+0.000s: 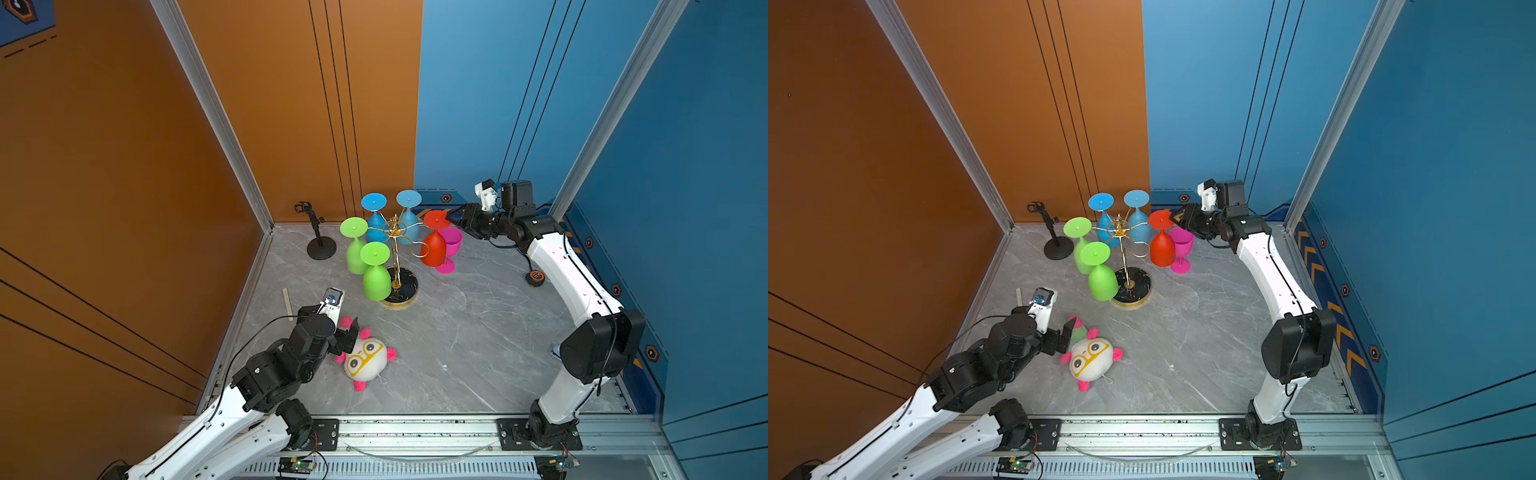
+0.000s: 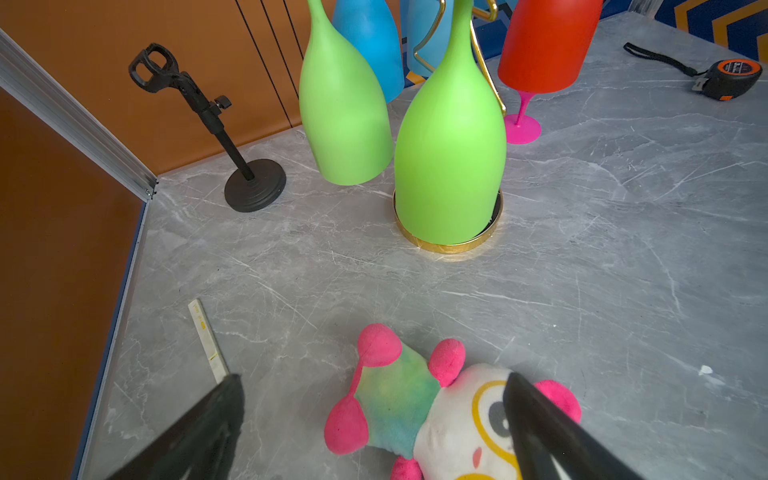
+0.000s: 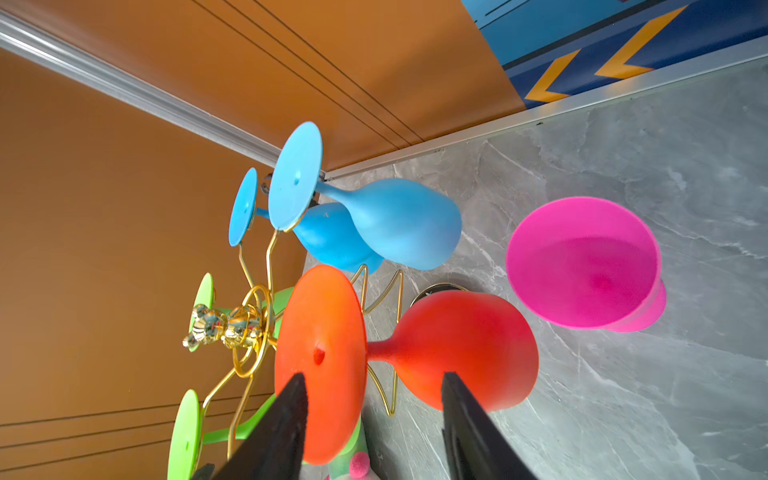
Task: Take the wine glass off the wine glass rack
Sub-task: 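Reach the right gripper to the red glass foot on the rack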
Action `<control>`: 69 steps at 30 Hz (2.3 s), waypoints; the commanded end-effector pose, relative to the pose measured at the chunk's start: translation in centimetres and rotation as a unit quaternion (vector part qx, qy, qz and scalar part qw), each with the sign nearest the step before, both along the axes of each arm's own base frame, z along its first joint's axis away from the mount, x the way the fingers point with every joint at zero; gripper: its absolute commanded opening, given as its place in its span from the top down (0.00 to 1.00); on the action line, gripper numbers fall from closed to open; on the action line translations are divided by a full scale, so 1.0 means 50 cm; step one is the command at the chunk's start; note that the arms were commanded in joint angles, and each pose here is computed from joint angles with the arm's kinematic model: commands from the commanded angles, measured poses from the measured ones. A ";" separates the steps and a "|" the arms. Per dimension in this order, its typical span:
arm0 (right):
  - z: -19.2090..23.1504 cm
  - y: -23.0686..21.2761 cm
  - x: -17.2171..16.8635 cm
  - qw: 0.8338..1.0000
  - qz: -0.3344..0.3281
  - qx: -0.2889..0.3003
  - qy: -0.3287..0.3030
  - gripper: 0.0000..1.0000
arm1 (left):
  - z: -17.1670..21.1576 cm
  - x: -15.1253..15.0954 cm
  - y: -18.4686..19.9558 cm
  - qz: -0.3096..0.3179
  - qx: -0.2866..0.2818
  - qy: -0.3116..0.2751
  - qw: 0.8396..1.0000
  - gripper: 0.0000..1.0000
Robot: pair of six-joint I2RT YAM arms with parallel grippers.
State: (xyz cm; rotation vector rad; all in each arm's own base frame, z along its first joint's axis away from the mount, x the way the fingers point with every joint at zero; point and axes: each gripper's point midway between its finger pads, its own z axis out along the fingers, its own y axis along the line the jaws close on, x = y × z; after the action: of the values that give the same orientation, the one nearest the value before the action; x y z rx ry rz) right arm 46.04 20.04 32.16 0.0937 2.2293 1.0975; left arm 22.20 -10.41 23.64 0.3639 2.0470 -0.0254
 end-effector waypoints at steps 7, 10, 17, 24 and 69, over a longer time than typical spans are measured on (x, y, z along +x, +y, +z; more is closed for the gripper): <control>0.038 0.024 -0.010 0.998 0.018 0.052 -0.020 0.61 | 0.008 -0.003 0.001 0.001 -0.017 0.002 1.000 0.03; 0.039 0.030 -0.008 0.998 0.021 0.064 -0.019 0.66 | 0.009 -0.003 0.000 0.000 -0.019 0.002 1.000 0.02; 0.039 0.041 -0.011 0.997 0.027 0.076 -0.016 0.76 | 0.008 -0.003 0.002 0.002 -0.019 0.001 1.000 0.03; 0.055 0.046 -0.020 0.995 0.032 0.093 -0.021 0.88 | 0.008 -0.002 0.001 0.002 -0.021 0.001 1.000 0.02; 0.095 0.131 -0.044 0.981 0.103 0.165 -0.023 1.00 | 0.012 -0.003 0.000 -0.001 -0.036 0.000 0.999 0.02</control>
State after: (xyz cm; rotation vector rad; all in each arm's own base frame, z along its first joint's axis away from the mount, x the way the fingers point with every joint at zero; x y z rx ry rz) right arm 44.23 25.96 35.49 0.0436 2.0681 1.5297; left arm 22.00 -10.41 23.91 0.3421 2.0453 -0.0751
